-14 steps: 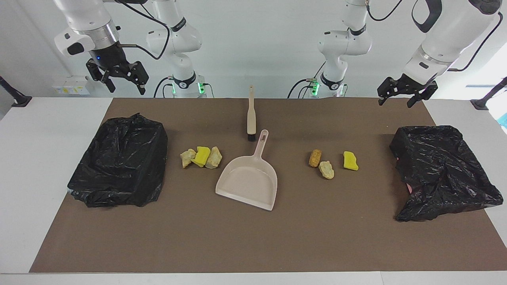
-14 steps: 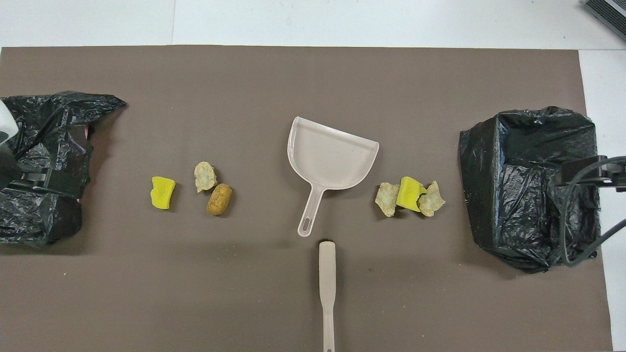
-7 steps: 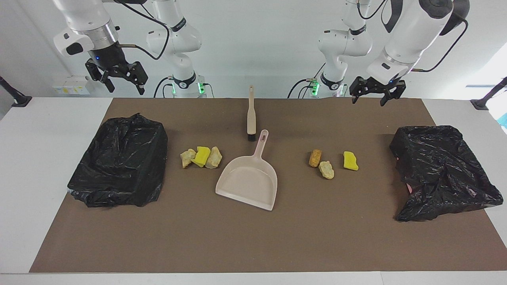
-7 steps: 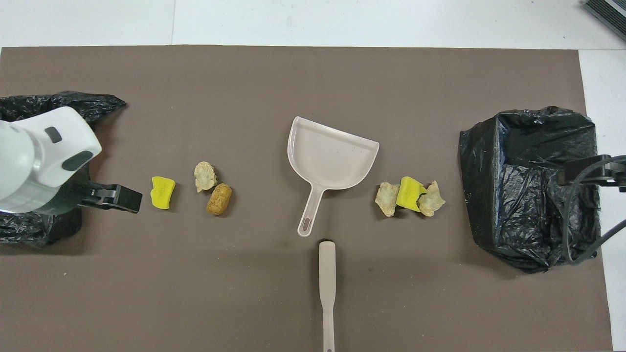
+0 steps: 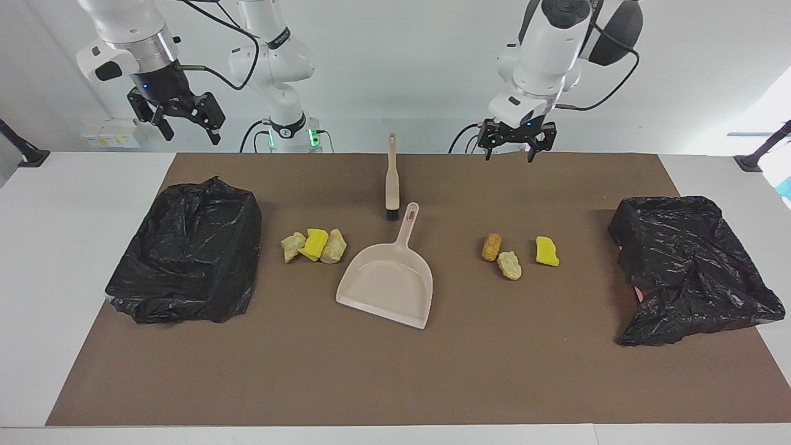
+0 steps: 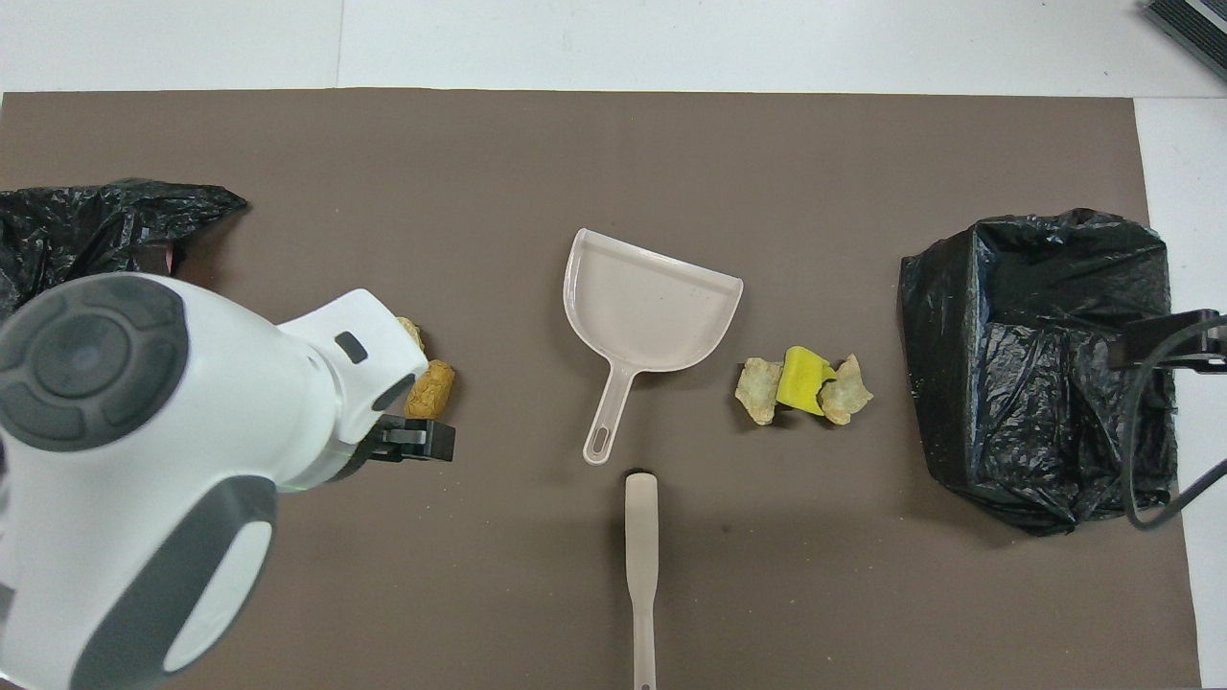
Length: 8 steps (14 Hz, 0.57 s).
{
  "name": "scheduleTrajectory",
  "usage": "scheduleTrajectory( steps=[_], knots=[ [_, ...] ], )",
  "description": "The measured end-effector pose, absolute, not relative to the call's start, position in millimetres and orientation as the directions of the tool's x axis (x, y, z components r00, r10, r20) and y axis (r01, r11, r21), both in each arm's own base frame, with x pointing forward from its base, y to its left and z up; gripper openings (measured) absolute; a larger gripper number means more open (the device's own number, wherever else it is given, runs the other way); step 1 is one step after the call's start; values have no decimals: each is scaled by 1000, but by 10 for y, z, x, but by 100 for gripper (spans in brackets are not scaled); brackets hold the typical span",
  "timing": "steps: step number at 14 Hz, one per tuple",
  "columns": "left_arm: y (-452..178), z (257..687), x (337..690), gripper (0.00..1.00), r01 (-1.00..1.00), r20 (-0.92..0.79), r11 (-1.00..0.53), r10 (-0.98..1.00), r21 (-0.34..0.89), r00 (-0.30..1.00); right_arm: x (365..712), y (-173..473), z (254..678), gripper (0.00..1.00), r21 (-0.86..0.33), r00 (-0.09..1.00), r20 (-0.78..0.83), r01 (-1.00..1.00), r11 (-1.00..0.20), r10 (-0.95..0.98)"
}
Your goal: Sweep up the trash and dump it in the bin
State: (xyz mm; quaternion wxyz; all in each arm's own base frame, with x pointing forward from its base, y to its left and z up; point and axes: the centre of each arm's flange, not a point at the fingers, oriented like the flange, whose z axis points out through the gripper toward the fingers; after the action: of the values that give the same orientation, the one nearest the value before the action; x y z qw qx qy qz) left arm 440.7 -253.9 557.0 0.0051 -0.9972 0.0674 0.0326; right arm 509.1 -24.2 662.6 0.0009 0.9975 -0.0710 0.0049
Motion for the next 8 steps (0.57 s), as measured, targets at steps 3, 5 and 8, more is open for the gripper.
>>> scheduleTrajectory(
  steps=[3,5,8],
  knots=[
    [-2953,5323,4098,100,-151,-52,-989,-150,-4,987,5087,-229,6631,100,4,990,11,-139,-990,-139],
    [-3248,5126,3874,100,-150,-38,-989,-150,0,988,5087,-201,6627,100,10,991,10,-132,-991,-132],
    [-3673,4791,3456,100,-167,-25,-986,-167,5,986,5067,-182,6619,100,13,993,-5,-116,-993,-116]
  ],
)
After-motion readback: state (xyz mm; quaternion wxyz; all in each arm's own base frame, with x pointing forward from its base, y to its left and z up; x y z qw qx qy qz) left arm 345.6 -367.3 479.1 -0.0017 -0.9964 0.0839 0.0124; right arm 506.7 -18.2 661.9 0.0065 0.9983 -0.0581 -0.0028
